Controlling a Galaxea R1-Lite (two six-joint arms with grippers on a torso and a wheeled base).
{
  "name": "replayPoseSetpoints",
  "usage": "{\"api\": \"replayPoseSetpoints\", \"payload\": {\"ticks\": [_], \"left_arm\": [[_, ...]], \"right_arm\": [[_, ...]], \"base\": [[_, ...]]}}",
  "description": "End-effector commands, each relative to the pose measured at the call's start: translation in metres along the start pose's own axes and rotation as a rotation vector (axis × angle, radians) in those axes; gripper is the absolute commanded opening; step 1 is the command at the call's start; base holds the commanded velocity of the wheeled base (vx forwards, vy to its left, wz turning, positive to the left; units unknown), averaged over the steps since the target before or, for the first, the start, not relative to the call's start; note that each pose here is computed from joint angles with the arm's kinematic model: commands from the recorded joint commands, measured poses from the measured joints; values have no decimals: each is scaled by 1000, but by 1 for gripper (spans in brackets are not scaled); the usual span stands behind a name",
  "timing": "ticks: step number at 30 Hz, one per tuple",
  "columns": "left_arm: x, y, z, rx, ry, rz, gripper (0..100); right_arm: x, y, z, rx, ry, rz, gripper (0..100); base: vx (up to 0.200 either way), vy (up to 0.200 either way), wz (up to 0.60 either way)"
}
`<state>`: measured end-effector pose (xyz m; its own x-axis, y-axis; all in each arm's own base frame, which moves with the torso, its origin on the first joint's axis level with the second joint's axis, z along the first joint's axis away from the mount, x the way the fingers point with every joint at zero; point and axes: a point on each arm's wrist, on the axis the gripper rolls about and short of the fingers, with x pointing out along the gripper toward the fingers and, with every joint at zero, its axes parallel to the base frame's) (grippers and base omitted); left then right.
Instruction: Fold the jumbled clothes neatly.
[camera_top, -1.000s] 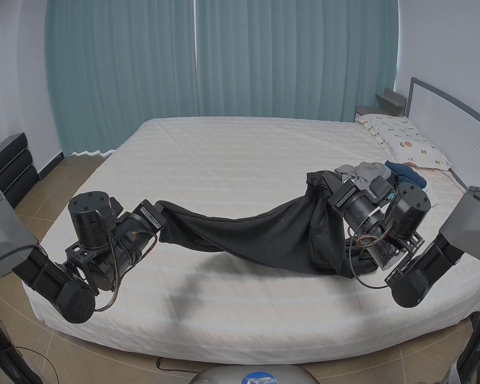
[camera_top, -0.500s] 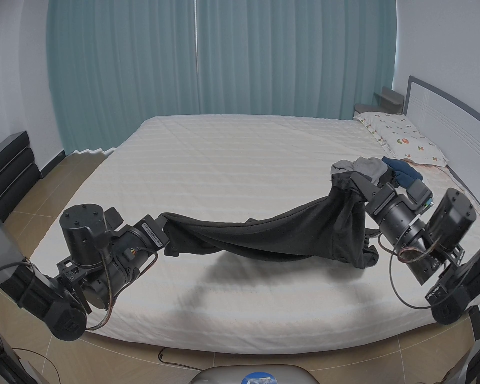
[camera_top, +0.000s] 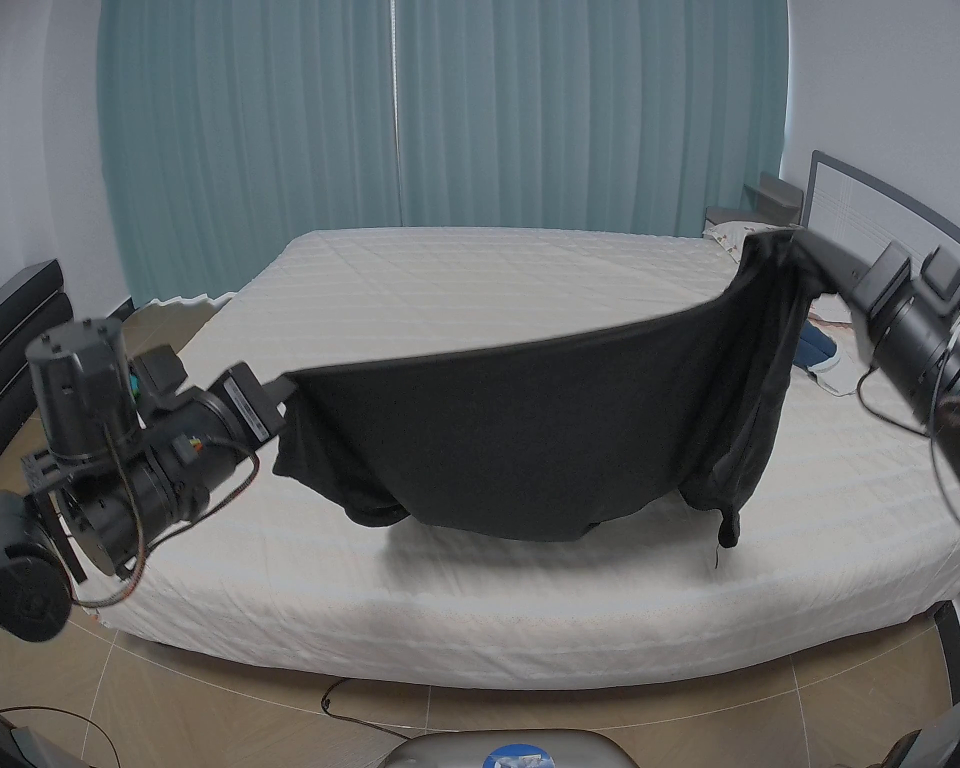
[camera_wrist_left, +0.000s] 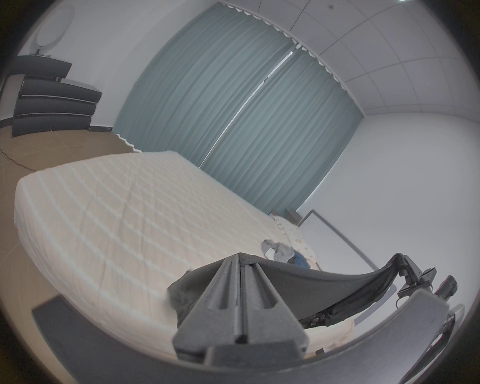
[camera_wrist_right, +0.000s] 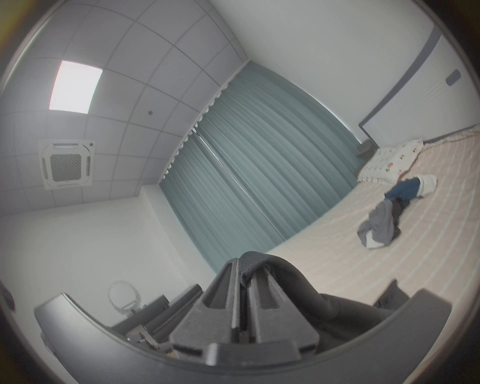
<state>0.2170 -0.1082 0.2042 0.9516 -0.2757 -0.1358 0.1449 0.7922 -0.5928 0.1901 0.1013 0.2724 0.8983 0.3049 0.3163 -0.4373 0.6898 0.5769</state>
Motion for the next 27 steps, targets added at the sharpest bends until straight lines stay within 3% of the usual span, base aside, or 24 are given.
{"api": "replayPoseSetpoints", "payload": {"ticks": [1, 5, 9, 16, 20, 25, 27], "left_arm": [[-31, -37, 66, -34, -142, -79, 0], [-23, -41, 78, -33, -133, -45, 0], [4, -36, 84, -40, -127, 18, 0], [49, -21, 74, -49, -75, 98, 0], [77, -12, 61, -53, -35, 130, 0], [104, -4, 49, -63, 6, 154, 0], [128, 8, 46, -71, 21, 170, 0]], "right_arm": [[-14, 56, 90, 26, -194, 93, 0], [6, 70, 105, 20, -162, 63, 0], [37, 68, 101, 1, -119, 8, 0], [94, 21, 68, -51, -52, -138, 0], [119, -9, 42, -49, 8, -209, 0], [142, -34, 15, -40, 30, -233, 0], [163, -53, -9, -39, 23, -235, 0]], "base": [[0, 0, 0], [0, 0, 0], [0, 0, 0], [0, 0, 0], [200, 0, 0], [200, 0, 0], [200, 0, 0]]}}
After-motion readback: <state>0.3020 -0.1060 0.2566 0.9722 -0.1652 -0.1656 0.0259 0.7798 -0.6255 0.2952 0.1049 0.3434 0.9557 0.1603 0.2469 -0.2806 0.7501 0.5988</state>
